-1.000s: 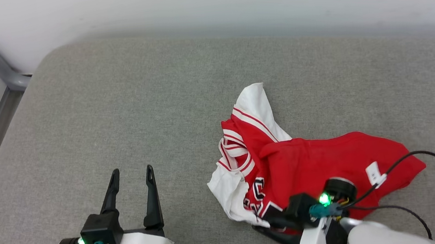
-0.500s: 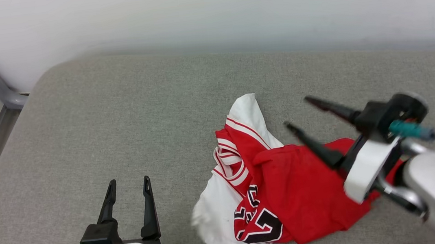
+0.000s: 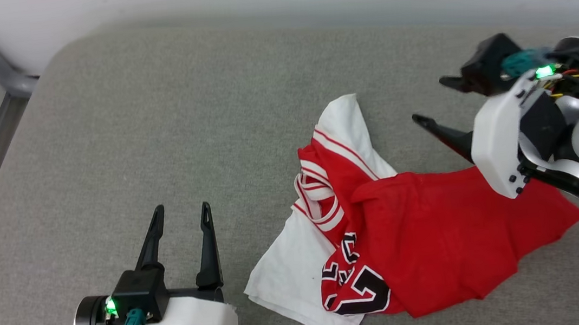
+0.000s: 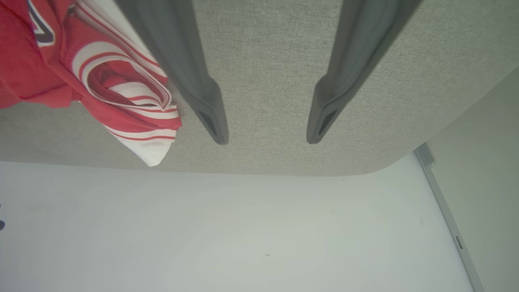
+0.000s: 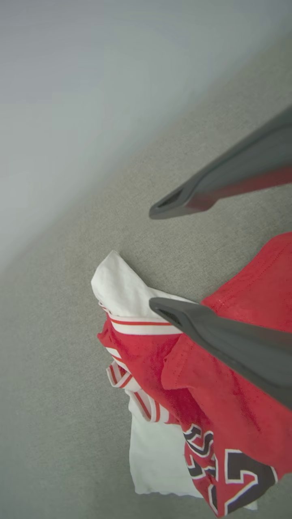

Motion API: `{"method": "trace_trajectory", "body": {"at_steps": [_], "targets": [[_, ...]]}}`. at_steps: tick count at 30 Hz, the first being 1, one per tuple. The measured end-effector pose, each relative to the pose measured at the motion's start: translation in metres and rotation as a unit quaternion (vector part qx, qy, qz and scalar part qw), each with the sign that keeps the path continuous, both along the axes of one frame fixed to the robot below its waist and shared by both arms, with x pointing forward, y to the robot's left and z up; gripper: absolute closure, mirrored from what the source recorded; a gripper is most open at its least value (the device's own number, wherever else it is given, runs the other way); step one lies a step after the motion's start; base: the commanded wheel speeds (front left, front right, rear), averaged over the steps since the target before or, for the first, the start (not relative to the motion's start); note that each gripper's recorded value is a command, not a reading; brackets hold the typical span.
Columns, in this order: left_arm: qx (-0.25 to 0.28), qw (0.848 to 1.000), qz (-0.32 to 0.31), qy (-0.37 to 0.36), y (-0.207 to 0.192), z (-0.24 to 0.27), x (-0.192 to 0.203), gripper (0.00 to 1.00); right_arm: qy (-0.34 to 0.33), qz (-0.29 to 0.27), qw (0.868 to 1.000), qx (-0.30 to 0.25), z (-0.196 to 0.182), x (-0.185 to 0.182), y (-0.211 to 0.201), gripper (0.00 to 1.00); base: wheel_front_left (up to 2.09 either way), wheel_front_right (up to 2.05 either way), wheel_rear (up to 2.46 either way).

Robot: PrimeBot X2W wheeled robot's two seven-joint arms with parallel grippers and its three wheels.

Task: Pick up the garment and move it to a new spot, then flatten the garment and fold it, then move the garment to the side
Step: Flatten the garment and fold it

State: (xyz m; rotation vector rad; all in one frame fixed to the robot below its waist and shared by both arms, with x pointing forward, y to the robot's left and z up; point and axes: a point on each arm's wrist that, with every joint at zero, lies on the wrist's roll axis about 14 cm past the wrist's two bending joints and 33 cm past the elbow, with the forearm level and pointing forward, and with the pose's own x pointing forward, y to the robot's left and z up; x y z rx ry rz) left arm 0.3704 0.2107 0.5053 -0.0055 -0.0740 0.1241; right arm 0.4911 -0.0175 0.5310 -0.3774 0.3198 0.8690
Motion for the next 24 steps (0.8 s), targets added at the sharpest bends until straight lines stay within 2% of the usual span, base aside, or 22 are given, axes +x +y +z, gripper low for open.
{"method": "trace_trajectory", "body": {"at_steps": [3,9,16,20,24], "targets": [[-0.002,1.000,0.003,0.005,0.001,-0.004,0.006,0.00,0.061,0.017,0.997,-0.049,-0.026,0.000,0.005,0.00,0.00,0.00,0.00],[-0.006,1.000,0.006,0.015,0.001,-0.011,0.018,0.00,0.152,0.033,0.980,-0.128,-0.074,0.003,0.010,0.00,0.00,0.00,0.00],[-0.010,1.000,0.011,0.028,0.002,-0.022,0.031,0.00,0.208,0.054,0.966,-0.142,-0.120,0.004,0.034,0.00,0.00,0.00,0.00],[-0.011,0.999,0.014,0.038,0.003,-0.029,0.033,0.00,0.226,0.065,0.955,-0.180,-0.150,-0.001,0.033,0.00,0.00,0.00,0.00],[-0.010,0.999,0.016,0.039,0.004,-0.030,0.036,0.00,0.235,0.066,0.950,-0.196,-0.164,-0.004,0.031,0.00,0.00,0.00,0.00]]}}
